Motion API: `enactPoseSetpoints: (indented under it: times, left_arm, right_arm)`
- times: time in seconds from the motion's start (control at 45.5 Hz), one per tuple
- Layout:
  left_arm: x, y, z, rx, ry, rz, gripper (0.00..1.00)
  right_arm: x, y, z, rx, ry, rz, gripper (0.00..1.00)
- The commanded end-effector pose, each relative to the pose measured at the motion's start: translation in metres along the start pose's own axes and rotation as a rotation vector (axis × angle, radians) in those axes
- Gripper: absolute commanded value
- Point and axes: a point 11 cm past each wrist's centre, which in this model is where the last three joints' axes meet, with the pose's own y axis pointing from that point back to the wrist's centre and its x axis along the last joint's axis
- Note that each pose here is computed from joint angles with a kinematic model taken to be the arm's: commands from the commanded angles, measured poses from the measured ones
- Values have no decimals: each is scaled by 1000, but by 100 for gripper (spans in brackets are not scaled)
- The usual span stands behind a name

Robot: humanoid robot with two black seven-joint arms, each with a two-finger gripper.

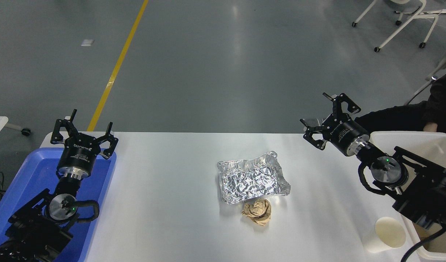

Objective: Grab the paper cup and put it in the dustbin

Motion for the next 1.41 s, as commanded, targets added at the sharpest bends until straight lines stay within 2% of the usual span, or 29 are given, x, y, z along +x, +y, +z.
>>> enactPoseSetpoints:
  times: [0.0,0.22,0.396,0.549,0.769,0.901,1.033,1.165,1.385]
  left_arm:
    - [0,0,0,1,-3,-1,100]
    - [-2,-2,-1,16,-15,-5,100]
    - [-2,-2,-1,16,-15,-5,100]
    - [-1,-2,-1,15,-14,-3,100]
    - [-1,-2,-1,15,-14,-3,100]
    - [-1,-2,-1,15,-14,-3,100]
    - [-1,-2,-1,13,-14,-3,100]
    - [-1,-2,0,12,-14,-3,100]
    - [-1,-2,0,12,-14,-3,100]
  right_arm:
    - [-1,-1,1,-10,15,2,100]
    - [-6,-3,-10,-8,51,-15,100]
    - [-23,-5,-55,-124,413,-54,100]
    - [-68,-7,-103,-246,711,-152,100]
    - [-169,12,-153,-408,1043,-366,100]
    - [-218,33,-151,-565,1255,-460,100]
    - [-247,48,-134,-727,1433,-509,100]
    - [-264,61,-123,-816,1513,-551,100]
    - [-273,88,-108,-1006,1633,-505,100]
